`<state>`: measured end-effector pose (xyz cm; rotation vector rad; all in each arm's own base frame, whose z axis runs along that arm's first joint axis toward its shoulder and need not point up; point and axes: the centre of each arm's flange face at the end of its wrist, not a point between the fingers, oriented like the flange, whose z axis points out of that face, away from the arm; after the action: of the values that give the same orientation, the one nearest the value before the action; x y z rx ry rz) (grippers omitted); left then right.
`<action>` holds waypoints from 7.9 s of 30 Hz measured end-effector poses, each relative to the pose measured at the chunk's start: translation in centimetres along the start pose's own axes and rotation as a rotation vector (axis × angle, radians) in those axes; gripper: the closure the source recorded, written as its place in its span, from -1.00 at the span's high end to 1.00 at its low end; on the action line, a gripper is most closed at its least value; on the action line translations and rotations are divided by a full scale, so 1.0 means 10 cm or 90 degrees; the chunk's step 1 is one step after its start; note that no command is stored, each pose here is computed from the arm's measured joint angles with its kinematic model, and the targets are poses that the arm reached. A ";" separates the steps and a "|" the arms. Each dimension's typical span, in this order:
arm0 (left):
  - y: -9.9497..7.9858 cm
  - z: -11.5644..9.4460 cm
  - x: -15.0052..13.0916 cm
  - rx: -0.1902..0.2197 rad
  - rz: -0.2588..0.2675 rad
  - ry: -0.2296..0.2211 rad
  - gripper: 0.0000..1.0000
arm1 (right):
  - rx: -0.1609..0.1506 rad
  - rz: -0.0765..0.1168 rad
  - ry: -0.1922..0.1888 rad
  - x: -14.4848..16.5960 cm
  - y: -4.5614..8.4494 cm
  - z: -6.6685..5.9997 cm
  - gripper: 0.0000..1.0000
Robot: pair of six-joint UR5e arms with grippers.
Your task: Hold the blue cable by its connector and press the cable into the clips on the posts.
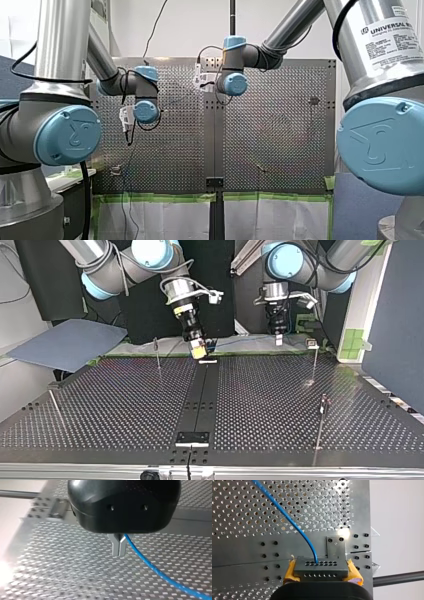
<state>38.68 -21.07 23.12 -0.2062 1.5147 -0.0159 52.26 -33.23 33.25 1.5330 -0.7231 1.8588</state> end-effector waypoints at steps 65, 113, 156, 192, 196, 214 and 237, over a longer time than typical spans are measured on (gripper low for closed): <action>0.81 0.96 -2.13 -0.019 -0.067 -0.172 -1.00 | 0.044 0.043 0.068 0.65 -0.68 0.93 -1.00; 1.06 1.75 -1.96 0.078 -0.104 -0.202 -1.00 | 0.019 0.035 0.055 0.48 -0.43 1.14 -1.00; 1.14 2.11 -1.80 0.139 -0.165 -0.215 -1.00 | 0.011 0.021 0.042 0.37 0.07 1.79 -1.00; 1.11 1.78 -1.52 0.052 -0.197 -0.084 0.96 | 0.015 0.016 0.018 0.33 0.04 1.75 -1.00; 1.09 1.59 -1.49 0.054 -0.206 -0.055 0.96 | 0.019 0.016 0.017 0.32 0.04 1.75 -1.00; 0.95 0.84 -1.65 0.050 -0.211 0.009 0.96 | 0.018 0.014 0.015 0.31 0.07 1.75 -1.00; 0.72 0.43 -2.33 0.058 -0.083 -0.009 0.96 | 0.017 0.011 0.010 0.30 0.10 1.75 -1.00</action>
<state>40.73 -10.20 45.32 -0.2304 1.4815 -0.1866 62.43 -46.52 39.28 1.5305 -0.7096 1.8985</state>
